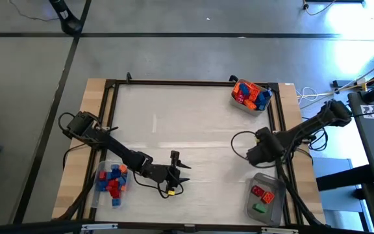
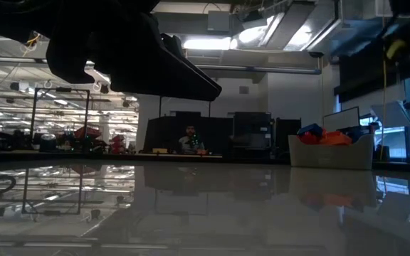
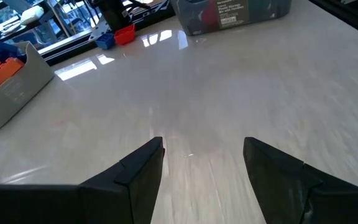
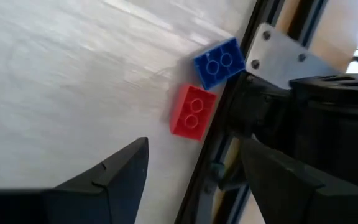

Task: Sort blocks by size
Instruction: Put the orange game piece into the black bin

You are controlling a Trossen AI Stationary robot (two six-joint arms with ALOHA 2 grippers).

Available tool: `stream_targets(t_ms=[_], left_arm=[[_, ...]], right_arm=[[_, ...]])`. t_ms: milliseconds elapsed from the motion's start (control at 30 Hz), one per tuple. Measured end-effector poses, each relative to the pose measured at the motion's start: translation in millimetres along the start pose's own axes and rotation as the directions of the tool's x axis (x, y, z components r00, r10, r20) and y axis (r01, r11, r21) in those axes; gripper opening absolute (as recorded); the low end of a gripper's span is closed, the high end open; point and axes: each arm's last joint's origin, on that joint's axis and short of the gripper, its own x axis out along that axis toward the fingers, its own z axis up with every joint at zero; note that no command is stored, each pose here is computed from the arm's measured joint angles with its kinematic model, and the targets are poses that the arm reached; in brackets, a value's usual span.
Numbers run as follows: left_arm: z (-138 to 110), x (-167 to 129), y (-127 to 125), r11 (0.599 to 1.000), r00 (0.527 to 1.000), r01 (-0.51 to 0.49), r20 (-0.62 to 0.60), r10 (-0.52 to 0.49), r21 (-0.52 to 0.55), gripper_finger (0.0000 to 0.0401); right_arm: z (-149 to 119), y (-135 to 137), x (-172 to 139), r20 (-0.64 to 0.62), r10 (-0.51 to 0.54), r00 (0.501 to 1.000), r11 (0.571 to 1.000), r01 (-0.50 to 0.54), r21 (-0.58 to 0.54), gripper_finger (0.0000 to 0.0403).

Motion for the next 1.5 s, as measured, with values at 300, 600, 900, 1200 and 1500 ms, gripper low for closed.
stream_targets(t_ms=[300, 600, 900, 1200, 1500], left_arm=[[0, 0, 0, 1.000, 1.000, 0.000, 0.001, 0.000, 0.002, 0.0210], [0, 0, 0, 1.000, 1.000, 0.000, 0.003, 0.000, 0.004, 0.0210], [1, 0, 0, 1.000, 1.000, -0.002, 0.006, 0.002, 0.005, 0.0210], [0, 0, 0, 1.000, 1.000, -0.001, 0.005, 0.001, 0.002, 0.0210], [0, 0, 0, 1.000, 1.000, -0.001, 0.002, 0.001, 0.005, 0.0210]], right_arm=[[4, -7, 42, -0.060, 0.037, 0.998, 0.998, -0.034, 0.049, 0.0257], [3, -4, 42, -0.055, 0.051, 0.997, 0.996, -0.047, 0.072, 0.0257], [0, 16, 49, -0.119, 0.019, 0.993, 0.999, -0.014, 0.047, 0.0257], [2, 34, 71, -0.153, -0.114, 0.982, 0.991, 0.123, 0.046, 0.0257], [10, 33, 94, -0.139, -0.058, 0.989, 0.993, 0.072, 0.097, 0.0257]])
